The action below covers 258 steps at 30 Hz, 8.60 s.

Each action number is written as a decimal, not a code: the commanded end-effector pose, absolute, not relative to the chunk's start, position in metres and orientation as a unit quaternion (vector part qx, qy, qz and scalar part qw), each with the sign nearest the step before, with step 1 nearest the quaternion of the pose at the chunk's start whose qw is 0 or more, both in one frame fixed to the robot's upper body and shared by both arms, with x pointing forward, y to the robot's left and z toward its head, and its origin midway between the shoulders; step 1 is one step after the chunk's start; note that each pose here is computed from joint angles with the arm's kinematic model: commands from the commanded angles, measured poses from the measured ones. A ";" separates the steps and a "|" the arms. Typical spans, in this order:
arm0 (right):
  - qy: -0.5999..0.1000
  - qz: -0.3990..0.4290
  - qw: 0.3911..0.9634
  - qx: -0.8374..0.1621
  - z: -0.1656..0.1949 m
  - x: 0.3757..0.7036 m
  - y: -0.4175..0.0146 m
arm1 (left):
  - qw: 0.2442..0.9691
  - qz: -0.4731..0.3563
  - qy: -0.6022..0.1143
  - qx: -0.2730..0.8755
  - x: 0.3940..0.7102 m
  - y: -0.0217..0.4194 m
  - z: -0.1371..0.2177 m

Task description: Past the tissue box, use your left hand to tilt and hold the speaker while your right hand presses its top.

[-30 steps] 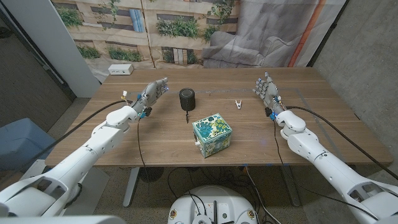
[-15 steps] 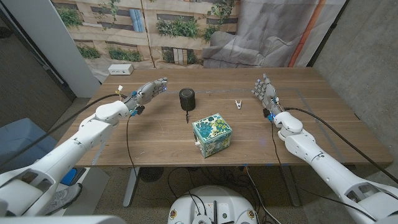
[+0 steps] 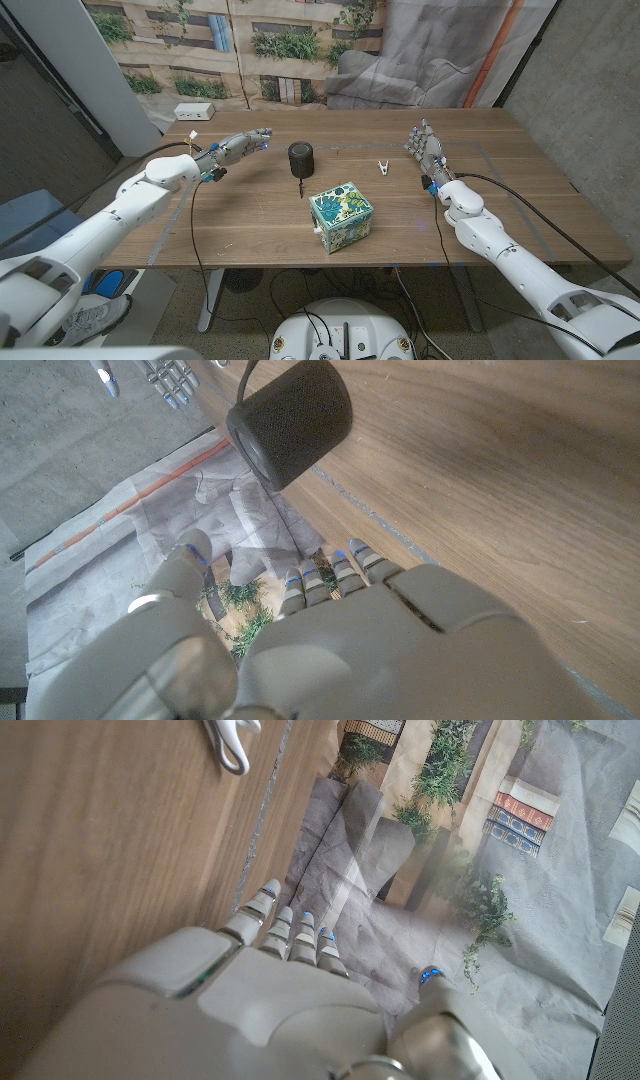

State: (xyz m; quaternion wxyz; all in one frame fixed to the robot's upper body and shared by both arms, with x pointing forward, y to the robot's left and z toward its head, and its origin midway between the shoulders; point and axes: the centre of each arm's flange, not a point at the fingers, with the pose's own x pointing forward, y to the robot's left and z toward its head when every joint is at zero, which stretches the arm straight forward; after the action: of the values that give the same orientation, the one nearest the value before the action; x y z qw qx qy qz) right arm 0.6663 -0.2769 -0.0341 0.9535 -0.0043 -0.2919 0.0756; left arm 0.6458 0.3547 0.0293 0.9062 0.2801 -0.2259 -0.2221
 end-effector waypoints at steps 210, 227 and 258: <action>-0.288 0.080 0.952 -0.067 -0.029 0.659 -0.309 | 0.862 -0.245 -0.242 0.372 0.677 0.216 0.068; -0.296 0.077 0.942 -0.138 -0.012 0.652 -0.316 | 0.894 -0.247 -0.199 0.317 0.654 0.206 0.052; -0.302 0.062 0.921 -0.237 0.008 0.636 -0.309 | 0.920 -0.328 -0.145 0.159 0.662 0.200 0.020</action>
State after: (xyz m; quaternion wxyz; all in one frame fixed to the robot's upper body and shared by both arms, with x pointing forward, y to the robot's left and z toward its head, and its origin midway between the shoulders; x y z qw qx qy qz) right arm 0.6416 -0.3103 0.0030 0.9286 -0.2081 -0.2997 0.0680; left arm 0.6519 0.2024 0.0359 0.9215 0.2089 -0.1607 -0.2852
